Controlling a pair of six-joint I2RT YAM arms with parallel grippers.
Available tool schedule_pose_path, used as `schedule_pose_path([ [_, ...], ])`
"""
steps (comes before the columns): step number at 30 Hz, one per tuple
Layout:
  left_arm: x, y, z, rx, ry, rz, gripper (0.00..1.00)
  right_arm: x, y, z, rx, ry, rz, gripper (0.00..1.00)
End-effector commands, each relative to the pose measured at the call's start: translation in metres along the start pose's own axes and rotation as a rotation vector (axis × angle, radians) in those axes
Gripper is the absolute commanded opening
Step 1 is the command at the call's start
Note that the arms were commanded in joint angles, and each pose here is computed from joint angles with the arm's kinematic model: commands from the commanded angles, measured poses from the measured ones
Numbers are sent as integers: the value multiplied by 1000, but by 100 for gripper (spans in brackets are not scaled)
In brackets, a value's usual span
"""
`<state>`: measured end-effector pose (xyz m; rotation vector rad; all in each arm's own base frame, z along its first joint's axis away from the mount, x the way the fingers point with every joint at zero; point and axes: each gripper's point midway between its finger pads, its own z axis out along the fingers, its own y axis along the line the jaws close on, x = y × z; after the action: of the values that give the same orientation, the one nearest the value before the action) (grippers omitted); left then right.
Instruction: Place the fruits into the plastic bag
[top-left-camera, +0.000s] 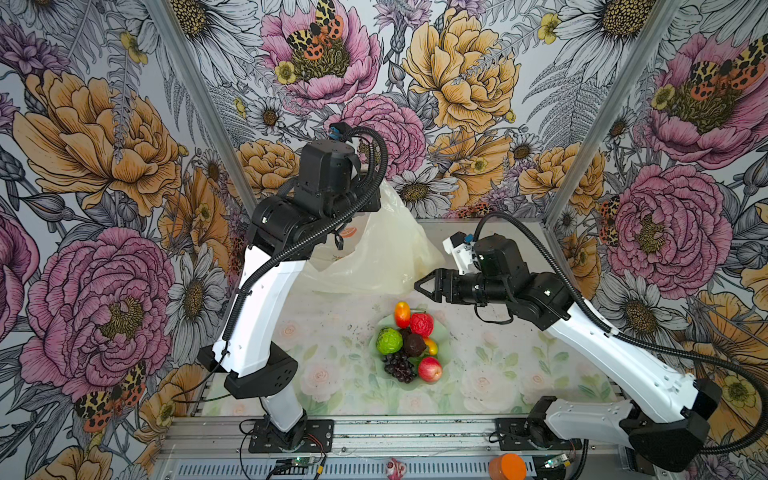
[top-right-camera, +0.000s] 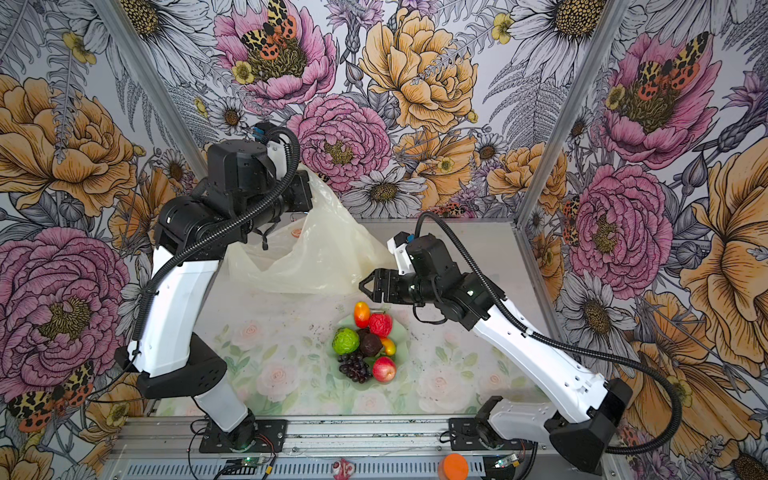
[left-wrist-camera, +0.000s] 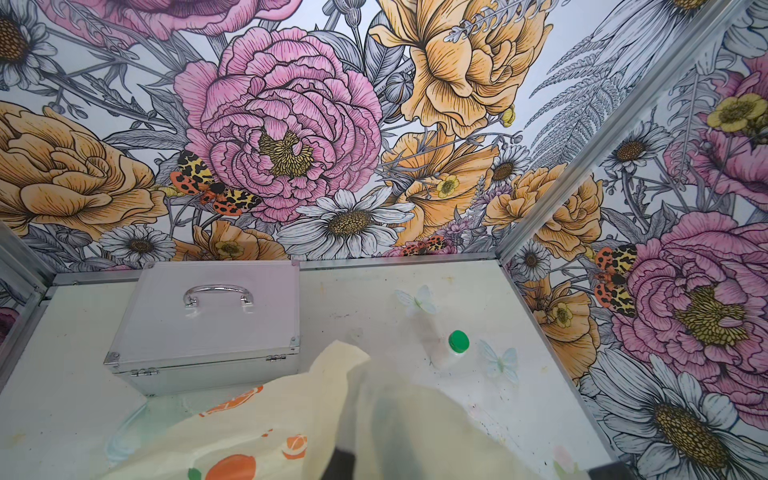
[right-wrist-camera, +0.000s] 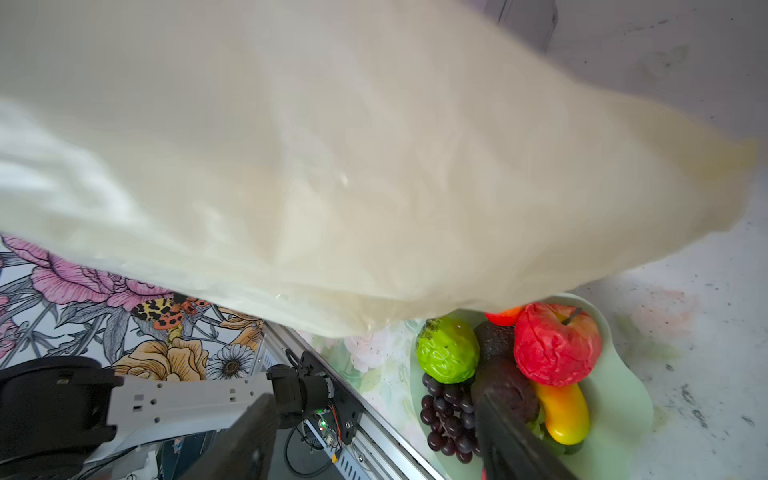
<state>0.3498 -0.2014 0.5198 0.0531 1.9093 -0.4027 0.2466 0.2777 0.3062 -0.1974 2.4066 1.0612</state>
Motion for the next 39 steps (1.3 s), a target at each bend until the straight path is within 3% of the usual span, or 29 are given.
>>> schedule_pose_path([
  [1, -9, 3, -17, -27, -43, -12, 0, -28, -6, 13, 14, -44, -7, 76],
  [7, 3, -7, -22, -22, -15, -12, 0, -120, -67, 17, 174, -228, 100, 77],
  [12, 23, -11, -10, -43, 40, -4, 0, -245, -64, 18, 89, -392, 55, 79],
  [15, 38, -2, 6, -101, 87, 11, 0, -266, -56, 0, 45, -398, 102, 78],
  [19, 48, 15, 27, -177, 128, -3, 0, -210, -64, -48, 225, -364, 106, 80],
  [22, 54, 24, 43, -197, 159, -27, 0, -143, -80, -92, 366, -337, 151, 89],
  [25, 70, 20, 69, -194, 214, -30, 0, -84, -78, -122, 361, -297, 207, 97],
  [28, 84, 14, 86, -180, 257, -35, 0, -31, -58, -115, 255, -191, 265, 99],
  [31, 98, 7, 98, -166, 297, -35, 0, 9, -40, -94, 238, -90, 250, 99],
  [39, 114, -7, 108, -113, 355, -58, 0, 33, -25, -39, 280, 70, 198, 99],
])
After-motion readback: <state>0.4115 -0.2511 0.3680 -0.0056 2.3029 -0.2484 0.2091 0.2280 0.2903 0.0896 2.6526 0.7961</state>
